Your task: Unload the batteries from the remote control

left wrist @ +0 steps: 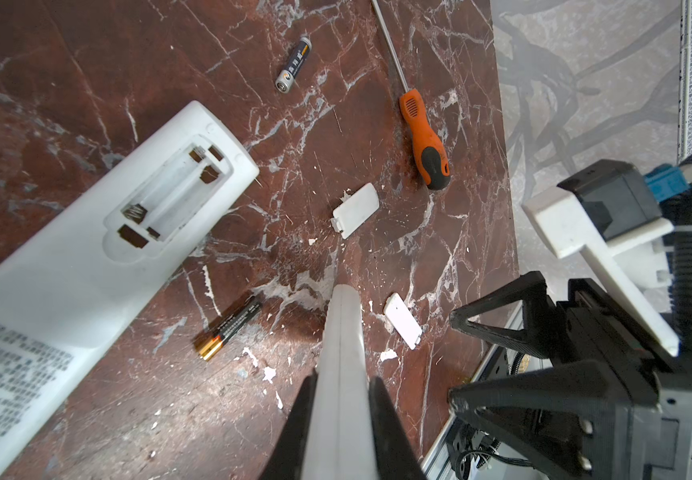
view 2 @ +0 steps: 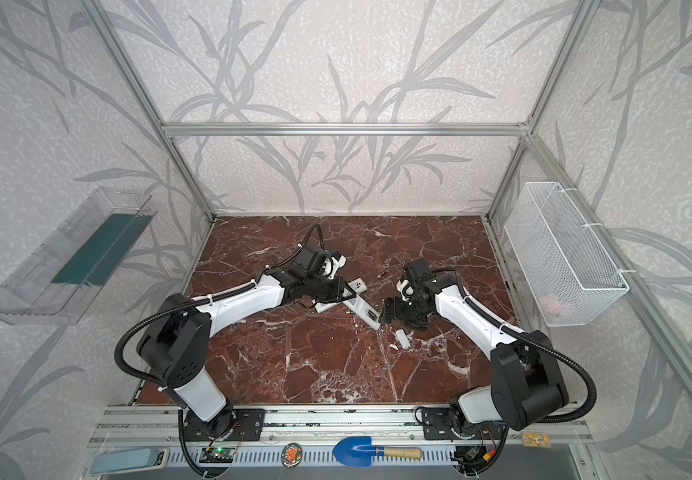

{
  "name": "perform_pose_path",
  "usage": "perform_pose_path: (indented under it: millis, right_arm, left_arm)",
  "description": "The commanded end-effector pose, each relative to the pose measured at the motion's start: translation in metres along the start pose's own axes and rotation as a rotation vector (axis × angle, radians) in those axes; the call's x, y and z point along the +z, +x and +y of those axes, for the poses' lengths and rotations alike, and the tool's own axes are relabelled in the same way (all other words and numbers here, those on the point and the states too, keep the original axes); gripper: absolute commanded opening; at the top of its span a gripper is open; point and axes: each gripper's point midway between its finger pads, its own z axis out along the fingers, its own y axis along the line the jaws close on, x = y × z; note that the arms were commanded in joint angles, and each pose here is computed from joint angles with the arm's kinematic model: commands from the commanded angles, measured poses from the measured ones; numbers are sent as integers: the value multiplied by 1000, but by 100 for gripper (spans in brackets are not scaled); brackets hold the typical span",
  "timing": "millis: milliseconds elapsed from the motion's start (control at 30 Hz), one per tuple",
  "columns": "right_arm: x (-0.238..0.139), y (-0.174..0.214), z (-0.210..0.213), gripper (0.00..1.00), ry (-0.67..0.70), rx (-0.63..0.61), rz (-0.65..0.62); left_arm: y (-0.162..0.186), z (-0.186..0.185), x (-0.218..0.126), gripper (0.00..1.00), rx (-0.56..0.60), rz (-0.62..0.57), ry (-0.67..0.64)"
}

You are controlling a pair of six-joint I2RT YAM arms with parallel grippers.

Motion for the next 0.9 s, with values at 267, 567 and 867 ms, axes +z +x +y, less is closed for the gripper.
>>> perform_pose_path:
  millis: [267,567,867]
  right_arm:
    - [-24,-34,-9,85,-66,69,-60]
    - [-38,-54,-50,84,137,100,-91]
    - [-41,-67,-66,85,233,71,-90]
  left_arm:
    - [8,27,-5,0,-80,2,-16]
    - [10,26,-8,0,-113,-11,30]
    - [21,47,-16,1,-203,-36,40]
